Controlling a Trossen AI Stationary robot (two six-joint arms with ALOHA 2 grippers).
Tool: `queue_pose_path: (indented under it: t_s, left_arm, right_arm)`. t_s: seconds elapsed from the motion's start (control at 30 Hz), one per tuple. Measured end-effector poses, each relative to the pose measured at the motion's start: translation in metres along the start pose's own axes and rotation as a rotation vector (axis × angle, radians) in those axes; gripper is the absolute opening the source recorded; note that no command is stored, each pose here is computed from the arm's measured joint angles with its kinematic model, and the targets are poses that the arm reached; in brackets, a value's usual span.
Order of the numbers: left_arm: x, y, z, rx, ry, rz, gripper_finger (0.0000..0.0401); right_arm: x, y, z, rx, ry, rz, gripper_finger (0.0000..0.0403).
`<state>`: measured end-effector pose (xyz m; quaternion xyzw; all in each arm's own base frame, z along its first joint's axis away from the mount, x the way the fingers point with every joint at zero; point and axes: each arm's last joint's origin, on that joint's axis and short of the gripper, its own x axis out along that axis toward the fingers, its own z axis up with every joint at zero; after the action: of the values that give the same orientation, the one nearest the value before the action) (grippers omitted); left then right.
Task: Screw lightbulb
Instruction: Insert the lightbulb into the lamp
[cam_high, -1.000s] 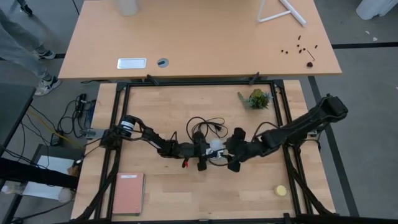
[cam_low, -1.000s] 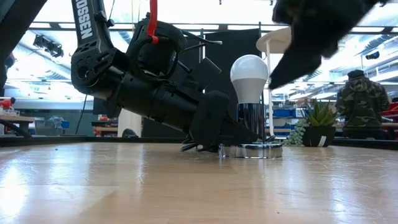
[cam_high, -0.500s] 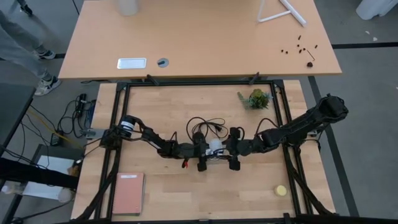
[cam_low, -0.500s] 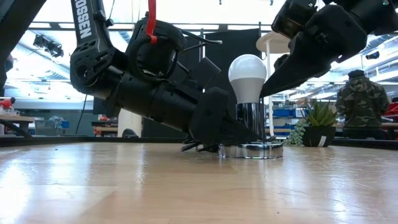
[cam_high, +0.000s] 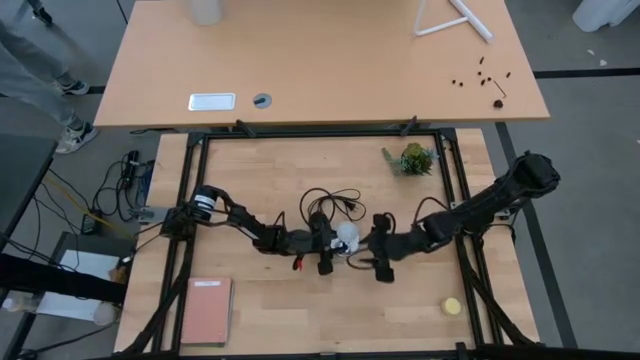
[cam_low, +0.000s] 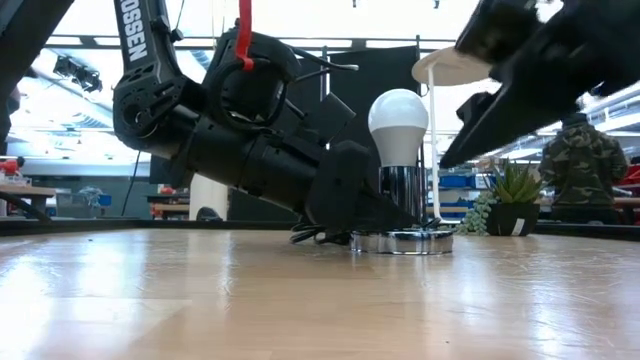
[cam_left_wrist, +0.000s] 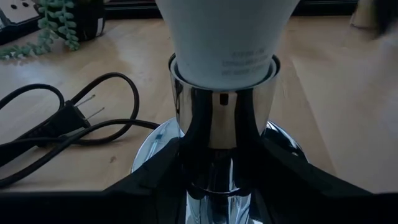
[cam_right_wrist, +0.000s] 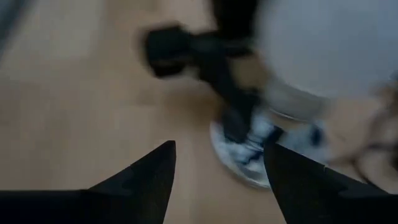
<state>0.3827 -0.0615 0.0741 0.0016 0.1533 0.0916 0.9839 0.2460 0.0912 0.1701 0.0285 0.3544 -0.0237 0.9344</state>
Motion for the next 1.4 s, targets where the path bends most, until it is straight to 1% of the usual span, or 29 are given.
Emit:
queue_pose_path:
  t_s: [0.07,0.13,0.2,0.3,0.4,0.5,0.73,0.87,1.0,1.3,1.4]
  left_arm:
    - [0.0,-0.001,0.0,0.003,0.002,-0.018,0.0195]
    - [0.0,-0.002,0.0,0.019,0.003,-0.031,0.0195]
    - [-0.001,-0.004,0.0,0.035,0.003,-0.046,0.0195]
    - [-0.001,-0.006,0.0,0.062,0.002,-0.068,0.0195]
    - [-0.002,-0.006,0.0,0.071,0.001,-0.071,0.0195]
    - [-0.002,-0.006,0.0,0.074,0.001,-0.071,0.0195]
    - [-0.002,-0.006,-0.001,0.07,0.002,-0.071,0.0195]
    - [-0.002,-0.006,-0.001,0.055,0.003,-0.071,0.0195]
    - [-0.002,-0.006,-0.001,0.039,0.003,-0.071,0.0195]
    - [-0.002,-0.007,-0.001,0.029,0.004,-0.073,0.0195]
    - [-0.002,-0.007,-0.001,0.029,0.005,-0.073,0.0195]
  right_arm:
    - [0.002,-0.008,-0.002,-0.004,0.036,-0.03,0.0256]
    - [0.002,-0.013,0.003,-0.032,0.082,-0.014,0.0266]
    - [-0.001,-0.016,0.016,-0.053,0.126,-0.008,0.0282]
    - [-0.01,-0.022,0.034,-0.094,0.224,-0.049,0.0308]
    - [-0.018,-0.023,0.056,-0.117,0.213,-0.031,0.0332]
    - [-0.02,-0.024,0.07,-0.129,0.229,-0.006,0.0347]
    - [0.003,-0.019,0.098,-0.204,0.444,-0.04,0.0348]
    - [0.017,-0.016,0.117,-0.248,0.486,-0.03,0.0348]
    - [0.028,-0.013,0.13,-0.286,0.506,0.021,0.0348]
    - [0.051,-0.01,0.133,-0.437,0.615,0.072,0.0348]
    - [0.056,-0.011,0.135,-0.45,0.651,0.08,0.0348]
